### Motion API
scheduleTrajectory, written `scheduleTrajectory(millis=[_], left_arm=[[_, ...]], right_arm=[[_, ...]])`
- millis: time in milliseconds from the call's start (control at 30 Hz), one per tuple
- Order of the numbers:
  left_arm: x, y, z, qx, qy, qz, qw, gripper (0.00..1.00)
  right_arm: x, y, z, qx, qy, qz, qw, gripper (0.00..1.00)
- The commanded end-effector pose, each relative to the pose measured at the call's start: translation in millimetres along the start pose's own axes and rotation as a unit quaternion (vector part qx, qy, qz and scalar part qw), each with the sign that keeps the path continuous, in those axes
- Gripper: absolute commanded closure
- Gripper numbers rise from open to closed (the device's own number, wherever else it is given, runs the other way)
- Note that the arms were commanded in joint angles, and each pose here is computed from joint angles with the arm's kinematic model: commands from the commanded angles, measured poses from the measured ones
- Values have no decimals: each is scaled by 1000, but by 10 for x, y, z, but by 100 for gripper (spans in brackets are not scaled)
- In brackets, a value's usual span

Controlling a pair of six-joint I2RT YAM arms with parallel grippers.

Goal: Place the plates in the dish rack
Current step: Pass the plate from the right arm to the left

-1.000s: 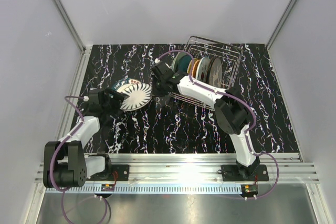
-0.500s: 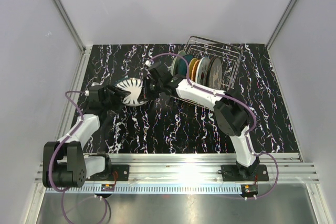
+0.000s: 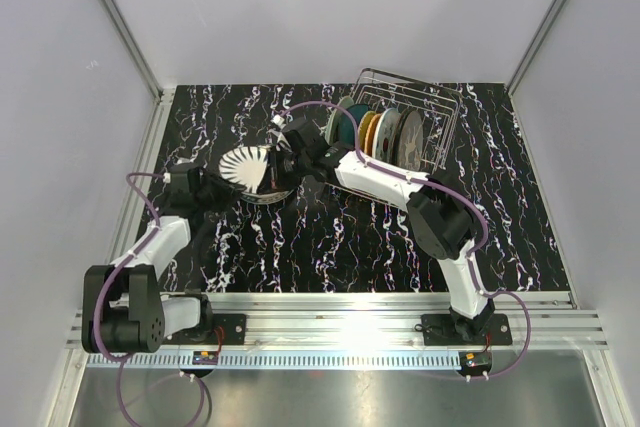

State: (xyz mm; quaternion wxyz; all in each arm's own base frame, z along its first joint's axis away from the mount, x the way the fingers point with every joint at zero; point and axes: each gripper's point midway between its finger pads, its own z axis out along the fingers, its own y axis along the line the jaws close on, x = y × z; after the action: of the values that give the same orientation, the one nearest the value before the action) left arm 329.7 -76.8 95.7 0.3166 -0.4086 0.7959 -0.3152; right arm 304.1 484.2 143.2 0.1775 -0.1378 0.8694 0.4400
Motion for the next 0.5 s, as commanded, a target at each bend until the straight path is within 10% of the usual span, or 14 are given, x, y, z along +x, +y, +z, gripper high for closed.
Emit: scheduleTrajectory(millis=[0,133,467], left_arm=[[-169,-363,-8,57,-22,23,998,76],[-161,-347,6,54,-20,24,998,100],[-356,-523,-129,53,-59,59,995,100]], right_arm=[[-79,227,-98,-35,-8,-19,999,100],[-76,234,-132,-33,-7,-26,999,100],[-214,280,-442,4,-37,-75,996,100]])
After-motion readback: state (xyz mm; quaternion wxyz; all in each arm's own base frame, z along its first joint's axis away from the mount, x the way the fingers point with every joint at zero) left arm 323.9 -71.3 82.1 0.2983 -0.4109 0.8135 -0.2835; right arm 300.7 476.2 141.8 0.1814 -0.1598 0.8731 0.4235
